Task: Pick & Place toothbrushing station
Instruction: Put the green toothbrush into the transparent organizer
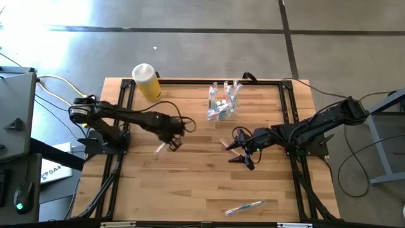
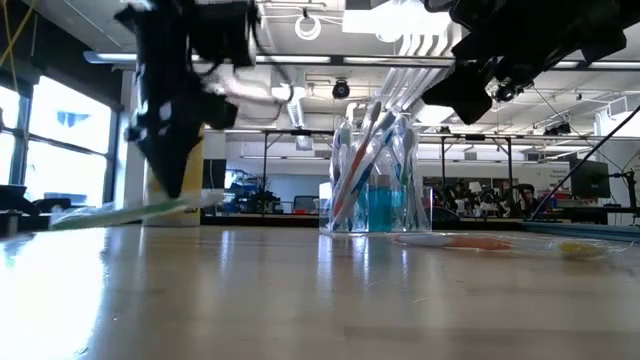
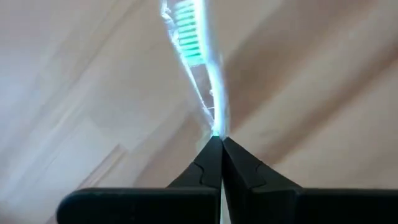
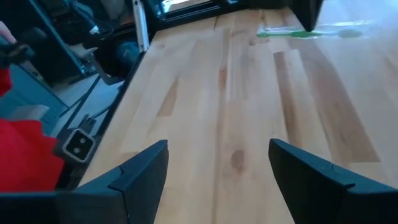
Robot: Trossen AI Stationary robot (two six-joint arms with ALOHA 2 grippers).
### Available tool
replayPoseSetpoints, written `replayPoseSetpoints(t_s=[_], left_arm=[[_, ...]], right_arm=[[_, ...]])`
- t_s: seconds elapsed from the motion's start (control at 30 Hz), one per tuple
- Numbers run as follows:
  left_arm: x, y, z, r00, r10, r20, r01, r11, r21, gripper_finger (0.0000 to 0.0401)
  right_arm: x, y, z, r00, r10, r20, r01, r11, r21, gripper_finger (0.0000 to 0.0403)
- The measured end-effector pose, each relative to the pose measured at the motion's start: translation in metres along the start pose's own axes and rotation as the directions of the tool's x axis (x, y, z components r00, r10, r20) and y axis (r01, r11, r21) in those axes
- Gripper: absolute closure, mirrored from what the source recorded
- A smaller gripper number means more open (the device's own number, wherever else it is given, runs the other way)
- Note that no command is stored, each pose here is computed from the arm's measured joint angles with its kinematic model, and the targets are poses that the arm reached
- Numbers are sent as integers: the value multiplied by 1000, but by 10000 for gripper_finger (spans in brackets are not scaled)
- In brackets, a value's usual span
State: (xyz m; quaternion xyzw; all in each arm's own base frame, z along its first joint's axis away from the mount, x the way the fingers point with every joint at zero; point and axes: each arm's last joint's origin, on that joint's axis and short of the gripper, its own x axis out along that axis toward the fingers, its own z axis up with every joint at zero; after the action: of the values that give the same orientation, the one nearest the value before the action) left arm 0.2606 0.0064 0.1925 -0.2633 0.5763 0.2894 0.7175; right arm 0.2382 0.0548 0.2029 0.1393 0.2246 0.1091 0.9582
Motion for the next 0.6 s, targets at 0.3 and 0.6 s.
replayPoseSetpoints(t_s=[0.3, 0.6], left_arm=[[-67, -61, -8, 964, -117, 239, 76, 981, 176, 399], [-108, -116, -31, 761, -404, 508, 176, 881, 438, 400]], right_arm=[[1, 11, -1, 1000, 19, 24, -19, 1000, 2, 133], [-1, 24, 9, 986, 82, 147, -74, 996, -58, 133]])
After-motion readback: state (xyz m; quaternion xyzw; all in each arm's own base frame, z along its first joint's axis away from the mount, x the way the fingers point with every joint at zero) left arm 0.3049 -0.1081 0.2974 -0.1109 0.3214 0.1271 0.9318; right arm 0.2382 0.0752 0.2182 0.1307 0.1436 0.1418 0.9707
